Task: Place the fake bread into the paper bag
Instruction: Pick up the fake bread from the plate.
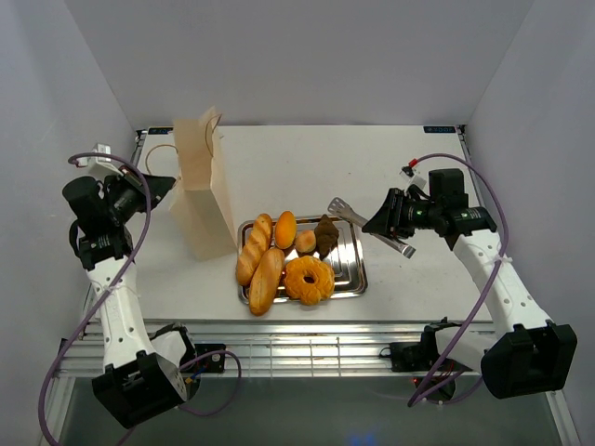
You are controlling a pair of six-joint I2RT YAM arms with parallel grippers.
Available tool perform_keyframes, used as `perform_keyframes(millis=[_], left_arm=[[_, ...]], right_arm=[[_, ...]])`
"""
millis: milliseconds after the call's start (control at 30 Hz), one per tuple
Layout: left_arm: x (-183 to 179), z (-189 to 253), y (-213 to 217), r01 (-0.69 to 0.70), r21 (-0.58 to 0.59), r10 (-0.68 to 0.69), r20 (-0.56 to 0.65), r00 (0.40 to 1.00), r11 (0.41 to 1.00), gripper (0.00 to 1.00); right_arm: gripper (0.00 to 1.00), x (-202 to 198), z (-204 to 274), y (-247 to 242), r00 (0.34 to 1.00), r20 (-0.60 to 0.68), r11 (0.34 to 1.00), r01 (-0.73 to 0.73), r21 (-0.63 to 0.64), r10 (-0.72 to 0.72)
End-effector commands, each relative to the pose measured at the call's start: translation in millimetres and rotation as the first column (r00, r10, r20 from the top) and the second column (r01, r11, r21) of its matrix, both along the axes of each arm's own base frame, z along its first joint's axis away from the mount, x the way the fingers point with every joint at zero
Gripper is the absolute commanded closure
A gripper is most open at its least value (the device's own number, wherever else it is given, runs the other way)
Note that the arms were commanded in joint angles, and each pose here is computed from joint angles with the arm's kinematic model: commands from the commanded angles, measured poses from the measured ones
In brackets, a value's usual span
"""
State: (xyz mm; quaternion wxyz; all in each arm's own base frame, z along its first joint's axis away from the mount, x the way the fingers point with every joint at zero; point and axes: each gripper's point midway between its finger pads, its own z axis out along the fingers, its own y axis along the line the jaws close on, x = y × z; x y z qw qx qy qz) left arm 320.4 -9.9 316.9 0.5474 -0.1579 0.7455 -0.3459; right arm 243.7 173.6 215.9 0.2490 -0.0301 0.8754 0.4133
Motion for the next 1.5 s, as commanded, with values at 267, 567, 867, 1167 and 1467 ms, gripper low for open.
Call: perform_keyframes(millis=[267, 567, 867, 1167, 1467], left_arm=[[5.5, 36.0, 36.1, -0.239, 0.070, 0.236, 0.052, 0.970, 0.968, 1.00], [7.6, 36.7, 35.5, -0.239, 0.051, 0.235, 0.069, 0.969, 0.970, 1.00], [7.3, 45.7, 36.7, -0.258, 0.027, 0.255, 0.094, 0.962, 0.966, 1.00], [6.3, 59.6, 34.9, -0.241, 0.054, 0.235, 0.104, 0.966, 0.969, 1.00], [3.0, 70.1, 28.3, -0.212, 0.042, 0.205, 0.131, 0.970, 0.976, 1.00]], right_arm=[[0.55, -22.7, -25.0, -11.7, 1.000, -0.015, 0.997, -0.011, -0.071, 0.010], [0.50, -57.6, -34.2, -8.6, 0.990, -0.089, 0.990, -0.115, -0.079, 0.108], [0.48, -81.2, -16.3, 39.7, 0.961, -0.097, 0.966, -0.257, 0.020, 0.258], [0.50, -102.6, 5.0, 87.0, 0.935, -0.145, 0.945, -0.308, 0.112, 0.322], [0.50, -156.6, 6.4, 112.5, 0.881, -0.243, 0.902, -0.345, 0.260, 0.406]])
